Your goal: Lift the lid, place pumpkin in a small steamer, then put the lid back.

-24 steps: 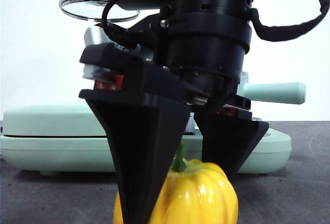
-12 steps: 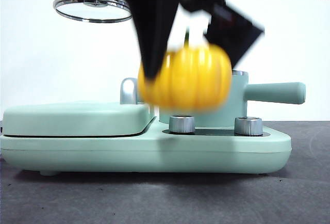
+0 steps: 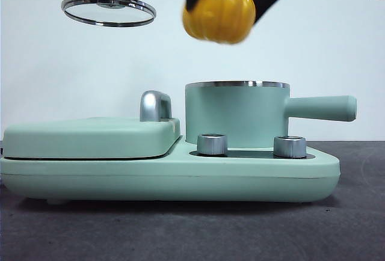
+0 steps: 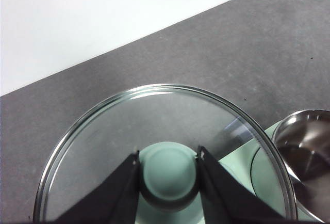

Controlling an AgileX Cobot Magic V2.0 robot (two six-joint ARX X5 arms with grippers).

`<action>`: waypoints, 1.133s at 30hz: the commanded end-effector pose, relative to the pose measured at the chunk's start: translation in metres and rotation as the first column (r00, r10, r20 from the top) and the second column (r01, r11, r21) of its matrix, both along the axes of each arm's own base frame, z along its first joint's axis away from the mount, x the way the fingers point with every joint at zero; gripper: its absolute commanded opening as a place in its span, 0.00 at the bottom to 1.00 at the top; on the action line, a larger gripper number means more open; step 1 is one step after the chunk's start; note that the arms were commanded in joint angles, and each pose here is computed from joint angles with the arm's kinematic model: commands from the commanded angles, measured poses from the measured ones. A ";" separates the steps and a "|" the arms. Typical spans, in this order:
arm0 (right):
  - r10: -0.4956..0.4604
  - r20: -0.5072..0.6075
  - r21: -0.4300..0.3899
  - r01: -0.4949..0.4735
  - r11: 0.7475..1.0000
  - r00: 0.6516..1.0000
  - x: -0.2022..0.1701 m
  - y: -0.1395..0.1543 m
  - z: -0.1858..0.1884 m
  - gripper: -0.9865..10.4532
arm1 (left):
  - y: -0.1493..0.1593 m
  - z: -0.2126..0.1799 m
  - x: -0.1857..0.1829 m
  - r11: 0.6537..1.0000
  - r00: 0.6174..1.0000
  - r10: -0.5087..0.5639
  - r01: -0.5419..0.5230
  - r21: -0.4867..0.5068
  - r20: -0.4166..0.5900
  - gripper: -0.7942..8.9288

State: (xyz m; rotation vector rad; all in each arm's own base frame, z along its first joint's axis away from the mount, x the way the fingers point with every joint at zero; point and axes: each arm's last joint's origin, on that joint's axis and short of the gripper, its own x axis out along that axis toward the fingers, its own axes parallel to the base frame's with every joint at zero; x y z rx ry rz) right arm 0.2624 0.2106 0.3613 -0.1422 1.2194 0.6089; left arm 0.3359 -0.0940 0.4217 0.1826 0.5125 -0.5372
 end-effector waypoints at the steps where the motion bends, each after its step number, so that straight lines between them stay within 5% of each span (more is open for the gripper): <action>1: -0.012 -0.003 -0.019 0.012 1.000 1.000 0.024 0.000 -0.010 0.37 | -0.001 0.009 0.001 1.000 0.999 0.001 0.000 -0.031 0.040 0.10; 17: -0.098 -0.017 -0.045 0.097 0.994 0.995 0.096 -0.003 -0.076 0.37 | -0.003 0.004 0.006 1.000 1.000 0.002 -0.001 -0.031 0.028 0.10; 34: -0.105 -0.039 -0.169 0.098 0.981 0.994 0.104 0.006 -0.108 0.37 | -0.004 -0.001 0.011 1.000 1.000 0.004 -0.004 -0.031 0.014 0.10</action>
